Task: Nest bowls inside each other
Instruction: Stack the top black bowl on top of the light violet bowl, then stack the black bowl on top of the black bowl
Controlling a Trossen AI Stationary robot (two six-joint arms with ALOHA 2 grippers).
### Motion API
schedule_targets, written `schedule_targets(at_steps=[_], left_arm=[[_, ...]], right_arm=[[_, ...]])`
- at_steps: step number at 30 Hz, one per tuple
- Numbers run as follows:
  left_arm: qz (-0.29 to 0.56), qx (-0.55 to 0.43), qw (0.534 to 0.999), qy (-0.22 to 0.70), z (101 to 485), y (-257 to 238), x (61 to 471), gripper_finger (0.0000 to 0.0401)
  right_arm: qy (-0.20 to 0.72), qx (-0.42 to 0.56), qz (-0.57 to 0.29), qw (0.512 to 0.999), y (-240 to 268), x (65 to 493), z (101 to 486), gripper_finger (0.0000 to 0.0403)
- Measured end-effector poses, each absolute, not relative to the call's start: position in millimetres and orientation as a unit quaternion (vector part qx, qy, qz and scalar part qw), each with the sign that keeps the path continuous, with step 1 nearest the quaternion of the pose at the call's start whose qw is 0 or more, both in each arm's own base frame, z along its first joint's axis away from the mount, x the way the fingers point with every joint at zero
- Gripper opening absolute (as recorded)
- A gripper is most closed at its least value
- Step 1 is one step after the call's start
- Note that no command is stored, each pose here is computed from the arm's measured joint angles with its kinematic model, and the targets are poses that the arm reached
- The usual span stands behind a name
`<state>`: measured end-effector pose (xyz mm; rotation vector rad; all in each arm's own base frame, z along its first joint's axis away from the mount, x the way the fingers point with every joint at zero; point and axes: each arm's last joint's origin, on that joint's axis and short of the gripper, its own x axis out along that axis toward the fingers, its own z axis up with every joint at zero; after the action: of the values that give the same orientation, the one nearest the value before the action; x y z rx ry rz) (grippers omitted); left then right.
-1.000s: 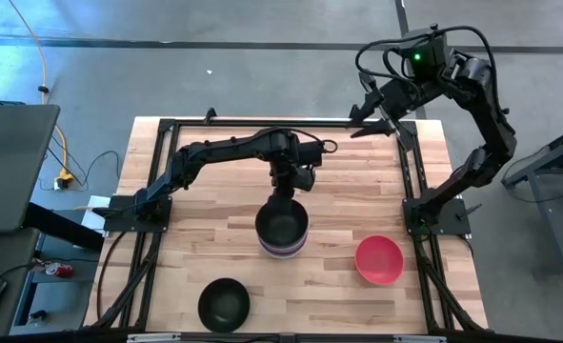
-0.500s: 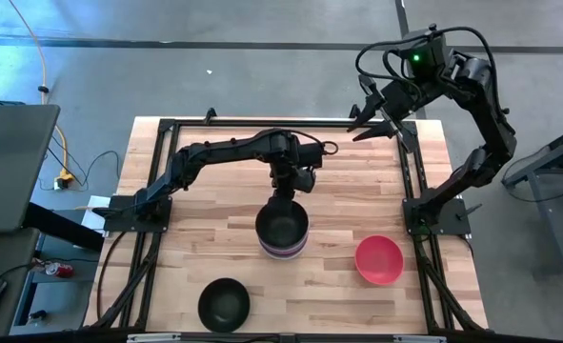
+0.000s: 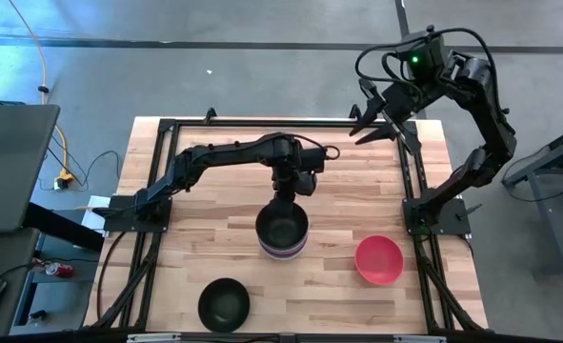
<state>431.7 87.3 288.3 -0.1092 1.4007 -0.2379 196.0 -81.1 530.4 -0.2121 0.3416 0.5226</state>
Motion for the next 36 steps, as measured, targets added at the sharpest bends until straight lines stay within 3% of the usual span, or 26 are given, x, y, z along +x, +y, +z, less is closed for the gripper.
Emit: schedule_targets(at_steps=[9,14,25,36], left_arm=[[-0.1,-0.036,0.757,0.644,290,90,430,0.008],[-0.098,-0.022,0.773,0.627,310,96,419,0.0107],[-0.078,0.009,0.841,0.536,395,94,364,0.0129],[-0.054,0.046,0.904,0.422,488,66,260,0.0129]], right_arm=[[0.156,-0.109,0.287,0.939,-80,195,529,0.009],[0.159,-0.107,0.287,0.939,-80,195,528,0.009],[0.168,-0.107,0.284,0.938,-83,199,525,0.009],[0.217,-0.045,0.306,0.926,-90,214,507,0.009]])
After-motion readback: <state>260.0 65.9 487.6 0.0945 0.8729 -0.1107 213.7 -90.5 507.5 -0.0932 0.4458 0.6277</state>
